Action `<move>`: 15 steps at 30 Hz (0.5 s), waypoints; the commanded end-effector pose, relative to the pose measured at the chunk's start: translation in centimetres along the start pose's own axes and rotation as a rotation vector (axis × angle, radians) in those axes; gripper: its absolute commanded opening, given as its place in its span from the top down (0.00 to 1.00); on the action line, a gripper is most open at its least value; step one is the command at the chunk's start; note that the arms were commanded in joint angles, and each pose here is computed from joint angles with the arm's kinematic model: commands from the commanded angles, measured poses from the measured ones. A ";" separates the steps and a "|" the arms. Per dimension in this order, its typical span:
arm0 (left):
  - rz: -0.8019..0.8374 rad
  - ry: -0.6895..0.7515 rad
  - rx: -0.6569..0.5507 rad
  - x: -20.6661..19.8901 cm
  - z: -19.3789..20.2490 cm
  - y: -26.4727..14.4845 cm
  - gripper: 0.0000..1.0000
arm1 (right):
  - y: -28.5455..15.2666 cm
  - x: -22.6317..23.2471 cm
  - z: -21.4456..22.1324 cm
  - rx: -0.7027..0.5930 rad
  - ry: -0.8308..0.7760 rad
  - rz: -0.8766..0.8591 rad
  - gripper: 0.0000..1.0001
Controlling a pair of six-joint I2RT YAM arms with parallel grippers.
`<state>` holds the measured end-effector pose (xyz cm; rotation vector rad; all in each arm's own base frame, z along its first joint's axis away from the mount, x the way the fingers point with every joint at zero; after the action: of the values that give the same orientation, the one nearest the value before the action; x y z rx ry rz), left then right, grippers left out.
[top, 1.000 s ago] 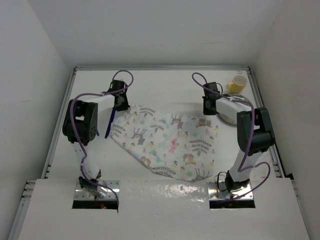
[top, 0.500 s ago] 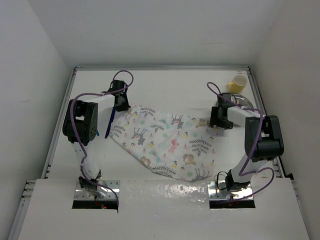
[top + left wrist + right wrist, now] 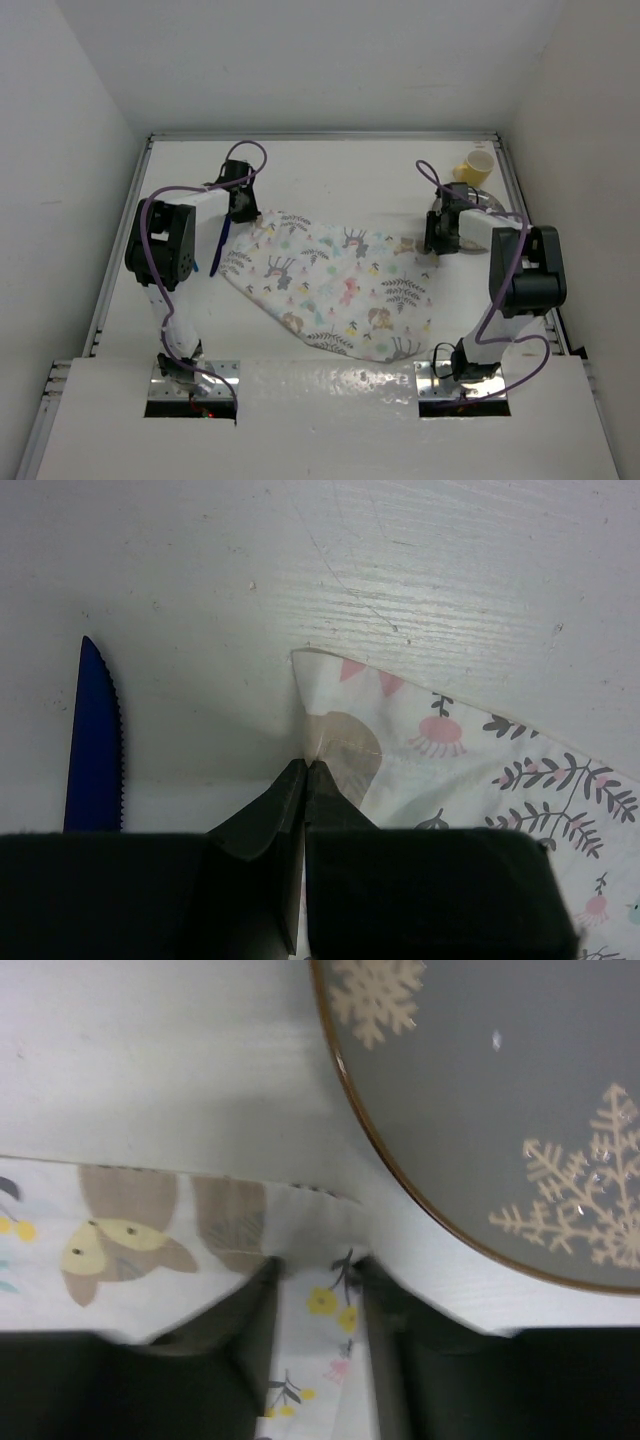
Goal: Set the dinner table for one person
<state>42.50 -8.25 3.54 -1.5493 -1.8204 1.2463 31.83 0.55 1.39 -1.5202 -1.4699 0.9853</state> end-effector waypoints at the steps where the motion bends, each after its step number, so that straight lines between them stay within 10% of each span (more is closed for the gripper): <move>1: 0.014 -0.027 -0.037 0.1 -1.1 -0.9 1.00 | 1.3 0.8 0.4 0.041 -0.017 -0.047 0.70; 6: 0.022 -0.046 -0.049 0.4 -1.7 -1.2 1.00 | 1.4 0.8 -1.1 0.019 -0.033 -0.047 0.98; 15: 0.054 -0.084 -0.104 -0.1 -4.4 -1.4 1.00 | -2.4 1.7 -10.1 -0.227 -0.134 0.017 1.00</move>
<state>42.82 -7.02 3.64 -1.5310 -1.8536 1.2968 35.59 1.85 3.24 -1.5174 -1.5820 1.0134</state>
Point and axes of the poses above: each gripper's point midway between its finger pads, its own y axis out along the fingers, its own x axis along the line the jaws close on, z = x × y, the point moved 3 cm from there along -y, back along the fingers, and after that the axes turned 6 degrees about -y, right-handed, at the moved point
